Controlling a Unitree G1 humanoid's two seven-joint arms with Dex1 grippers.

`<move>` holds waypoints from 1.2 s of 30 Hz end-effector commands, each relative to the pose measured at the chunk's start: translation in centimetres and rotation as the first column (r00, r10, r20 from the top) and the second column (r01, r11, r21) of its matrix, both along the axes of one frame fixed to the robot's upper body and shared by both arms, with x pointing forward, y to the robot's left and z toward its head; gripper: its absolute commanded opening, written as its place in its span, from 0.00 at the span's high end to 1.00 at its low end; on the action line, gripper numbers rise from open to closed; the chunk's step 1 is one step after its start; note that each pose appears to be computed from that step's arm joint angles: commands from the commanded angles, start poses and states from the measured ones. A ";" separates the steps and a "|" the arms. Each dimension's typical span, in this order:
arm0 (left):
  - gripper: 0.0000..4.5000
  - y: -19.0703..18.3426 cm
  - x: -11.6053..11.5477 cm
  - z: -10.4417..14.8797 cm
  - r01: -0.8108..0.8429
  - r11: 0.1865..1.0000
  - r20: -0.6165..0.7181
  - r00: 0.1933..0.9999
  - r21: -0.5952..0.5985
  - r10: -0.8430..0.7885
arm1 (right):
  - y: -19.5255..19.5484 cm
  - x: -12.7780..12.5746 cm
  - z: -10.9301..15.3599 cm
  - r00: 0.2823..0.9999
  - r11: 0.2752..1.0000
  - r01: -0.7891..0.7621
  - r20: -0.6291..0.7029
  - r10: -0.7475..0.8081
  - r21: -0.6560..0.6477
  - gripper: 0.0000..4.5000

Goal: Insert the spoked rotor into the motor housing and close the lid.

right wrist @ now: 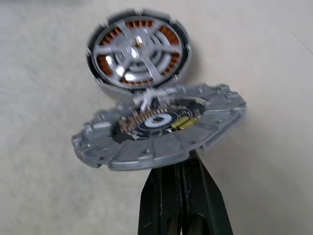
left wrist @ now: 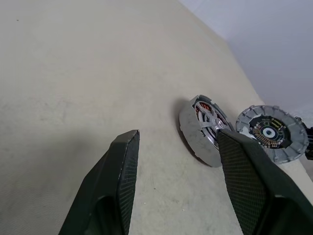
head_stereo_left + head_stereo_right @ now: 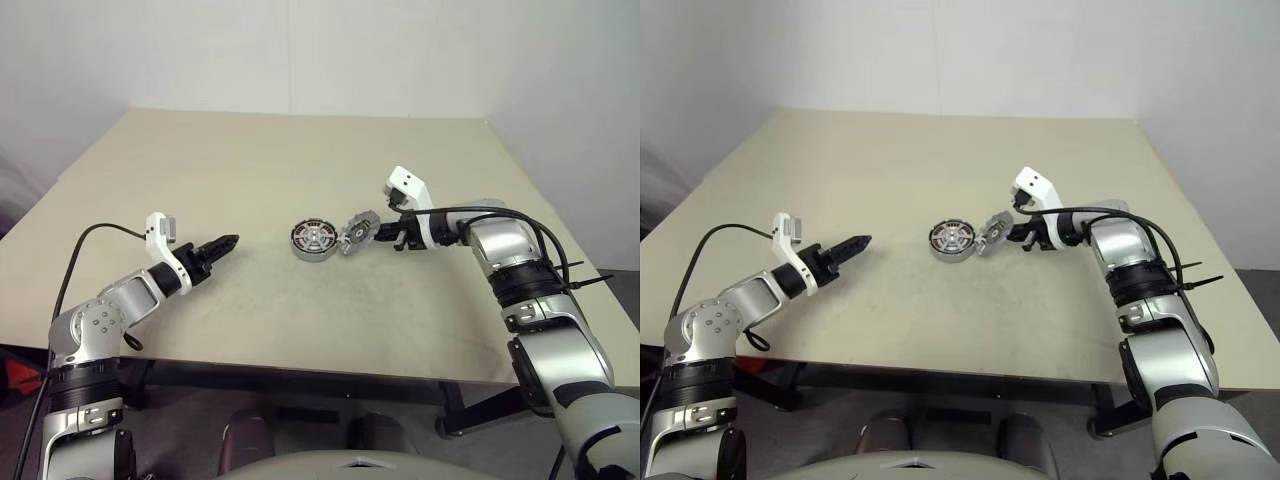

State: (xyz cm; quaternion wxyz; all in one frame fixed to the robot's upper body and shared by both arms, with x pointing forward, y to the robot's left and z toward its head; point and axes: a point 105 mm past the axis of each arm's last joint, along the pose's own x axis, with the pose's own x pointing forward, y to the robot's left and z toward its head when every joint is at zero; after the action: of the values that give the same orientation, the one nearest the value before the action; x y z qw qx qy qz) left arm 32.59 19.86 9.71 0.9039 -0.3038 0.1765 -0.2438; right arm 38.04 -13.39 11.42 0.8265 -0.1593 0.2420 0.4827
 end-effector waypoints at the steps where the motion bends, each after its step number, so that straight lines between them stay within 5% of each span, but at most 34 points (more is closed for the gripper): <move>1: 0.41 0.2 0.1 1.4 -0.015 1.000 0.058 0.998 0.013 0.014 | 0.5 0.8 2.8 0.996 1.000 -0.008 0.093 0.006 0.021 1.00; 20: 0.41 0.9 0.1 1.0 -0.059 0.998 0.050 0.997 0.013 0.058 | 4.1 -1.7 4.7 0.983 0.977 -0.169 0.091 0.158 0.132 1.00; 26: 0.41 1.0 0.0 0.9 -0.070 0.997 0.051 0.996 0.015 0.070 | 7.0 -0.2 1.2 0.996 0.984 -0.087 0.036 0.082 0.153 1.00; 36: 0.41 0.9 -0.9 0.4 -0.092 0.996 0.038 0.995 0.009 0.092 | 7.7 1.5 -1.1 0.999 0.988 0.032 0.021 -0.036 0.152 1.00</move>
State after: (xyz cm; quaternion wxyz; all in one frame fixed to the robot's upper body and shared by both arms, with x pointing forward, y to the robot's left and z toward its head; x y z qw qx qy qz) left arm 31.47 20.49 8.31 0.9114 -0.3114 0.1790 -0.2007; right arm 38.58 -5.50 8.75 0.8336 -0.0880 0.2235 0.4973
